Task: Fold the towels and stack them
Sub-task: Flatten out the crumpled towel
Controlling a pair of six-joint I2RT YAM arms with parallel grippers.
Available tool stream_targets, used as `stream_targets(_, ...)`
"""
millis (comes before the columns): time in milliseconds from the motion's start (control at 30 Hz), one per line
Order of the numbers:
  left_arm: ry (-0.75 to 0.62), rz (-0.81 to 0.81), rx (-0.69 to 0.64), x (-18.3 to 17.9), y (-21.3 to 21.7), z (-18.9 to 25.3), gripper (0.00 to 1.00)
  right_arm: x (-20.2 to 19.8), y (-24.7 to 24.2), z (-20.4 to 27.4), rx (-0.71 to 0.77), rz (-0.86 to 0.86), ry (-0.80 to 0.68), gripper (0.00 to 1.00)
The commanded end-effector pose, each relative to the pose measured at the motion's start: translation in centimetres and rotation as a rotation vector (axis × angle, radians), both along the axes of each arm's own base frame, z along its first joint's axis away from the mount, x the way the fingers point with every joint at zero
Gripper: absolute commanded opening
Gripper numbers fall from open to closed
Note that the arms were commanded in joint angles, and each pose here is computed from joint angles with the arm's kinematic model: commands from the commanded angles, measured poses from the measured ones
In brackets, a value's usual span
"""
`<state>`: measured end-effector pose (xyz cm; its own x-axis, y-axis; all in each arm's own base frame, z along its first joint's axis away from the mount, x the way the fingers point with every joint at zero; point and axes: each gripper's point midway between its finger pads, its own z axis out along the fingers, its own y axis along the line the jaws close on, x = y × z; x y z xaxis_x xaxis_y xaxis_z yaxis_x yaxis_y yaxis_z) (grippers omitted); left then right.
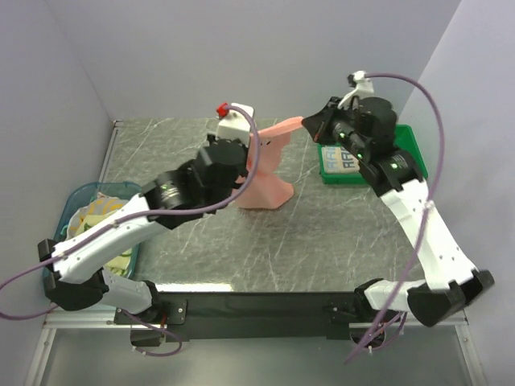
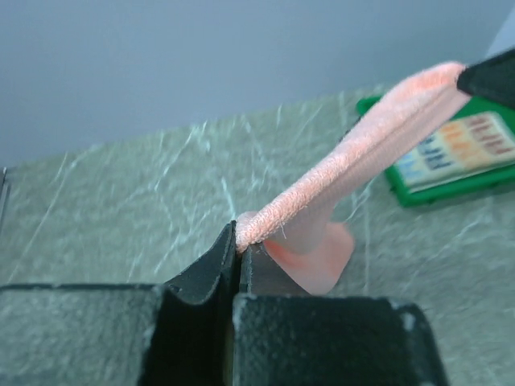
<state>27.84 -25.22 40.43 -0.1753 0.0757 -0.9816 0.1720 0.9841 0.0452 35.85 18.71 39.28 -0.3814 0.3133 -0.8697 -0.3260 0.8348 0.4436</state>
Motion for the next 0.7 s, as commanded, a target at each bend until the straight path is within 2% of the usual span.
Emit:
stream_targets(0,-0.087,-0.078,0.060,-1.4,1.7,5.2,0.01,-2.6,-2.6,5.8,-0.008,-0.048,-0.160,0.00)
stream_targets(67,-0.111,-0.154,0.092,-3.0,1.2,6.5,0.01,-4.6,-3.6,8.0,0.005,-0.054,-0.227,0.00)
stream_targets(233,-0.134,-0.409,0.052,-8.1,-1.4,8.1,0.01,-9.7,-5.4,11.0,0.014,-0.028,-0.357,0.00)
stream_targets(333,-0.121,-0.482,0.025,-9.9,-1.7,8.2,0.01,-12.2,-6.6,12.1,0.016,-0.034,-0.408,0.00)
stream_targets(500,-0.122,-0.520,-0.085,-11.0,-1.1,9.5,0.01,-14.0,-7.3,13.1,0.025,-0.034,-0.433,0.00)
stream_targets(600,-0.135,-0.410,-0.098,-9.6,0.3,9.2,0.01,-13.4,-7.5,13.0,0.028,-0.062,-0.401,0.00)
stream_targets(667,-0.107,-0.414,-0.103,-8.7,0.0,8.0,0.01,-11.8,-7.1,11.7,0.016,-0.076,-0.346,0.00)
